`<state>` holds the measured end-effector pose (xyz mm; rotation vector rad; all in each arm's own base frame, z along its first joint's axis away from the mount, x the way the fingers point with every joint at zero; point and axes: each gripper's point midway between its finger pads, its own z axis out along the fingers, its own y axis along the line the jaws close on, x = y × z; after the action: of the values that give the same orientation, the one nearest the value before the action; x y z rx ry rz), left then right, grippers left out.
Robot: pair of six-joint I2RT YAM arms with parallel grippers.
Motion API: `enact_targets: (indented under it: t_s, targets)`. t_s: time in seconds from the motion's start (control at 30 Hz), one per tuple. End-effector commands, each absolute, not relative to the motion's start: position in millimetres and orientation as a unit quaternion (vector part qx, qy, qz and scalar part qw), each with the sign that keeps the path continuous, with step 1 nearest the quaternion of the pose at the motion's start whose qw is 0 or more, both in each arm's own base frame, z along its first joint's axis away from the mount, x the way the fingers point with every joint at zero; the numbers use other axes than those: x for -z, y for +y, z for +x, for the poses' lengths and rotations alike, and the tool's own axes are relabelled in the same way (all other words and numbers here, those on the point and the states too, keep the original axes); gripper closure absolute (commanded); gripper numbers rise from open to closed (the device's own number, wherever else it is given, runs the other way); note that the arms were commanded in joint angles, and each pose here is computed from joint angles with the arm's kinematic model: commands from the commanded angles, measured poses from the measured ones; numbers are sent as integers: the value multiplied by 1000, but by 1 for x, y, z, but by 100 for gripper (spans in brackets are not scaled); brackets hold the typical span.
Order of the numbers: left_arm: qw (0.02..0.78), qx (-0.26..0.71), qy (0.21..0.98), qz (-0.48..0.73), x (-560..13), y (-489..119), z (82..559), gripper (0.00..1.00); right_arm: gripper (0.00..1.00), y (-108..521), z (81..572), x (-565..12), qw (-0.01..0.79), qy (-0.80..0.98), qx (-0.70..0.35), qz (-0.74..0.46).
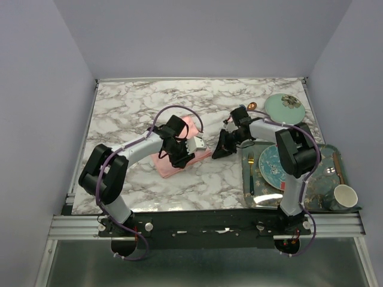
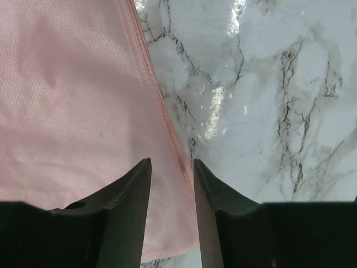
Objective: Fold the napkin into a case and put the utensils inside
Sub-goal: Fold the square-folded napkin at the center of the board, then smooth out the square-folded napkin at the center of the board.
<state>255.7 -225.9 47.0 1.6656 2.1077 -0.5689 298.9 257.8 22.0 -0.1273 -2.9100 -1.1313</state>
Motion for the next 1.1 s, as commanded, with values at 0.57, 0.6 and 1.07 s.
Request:
enact_targets:
  t_s: [0.57,0.6,1.07]
  targets:
    - [339,213,870,288,-131,-134,475,17,29,263,360,-93,-135,-908,366,151]
    - [331,220,875,276,-118,-134,483,19,27,262,360,-94,-136,-908,366,151]
    - [244,329,873,263,-61,-159,478,24,20,238,361,-83,-131,-920,350,120]
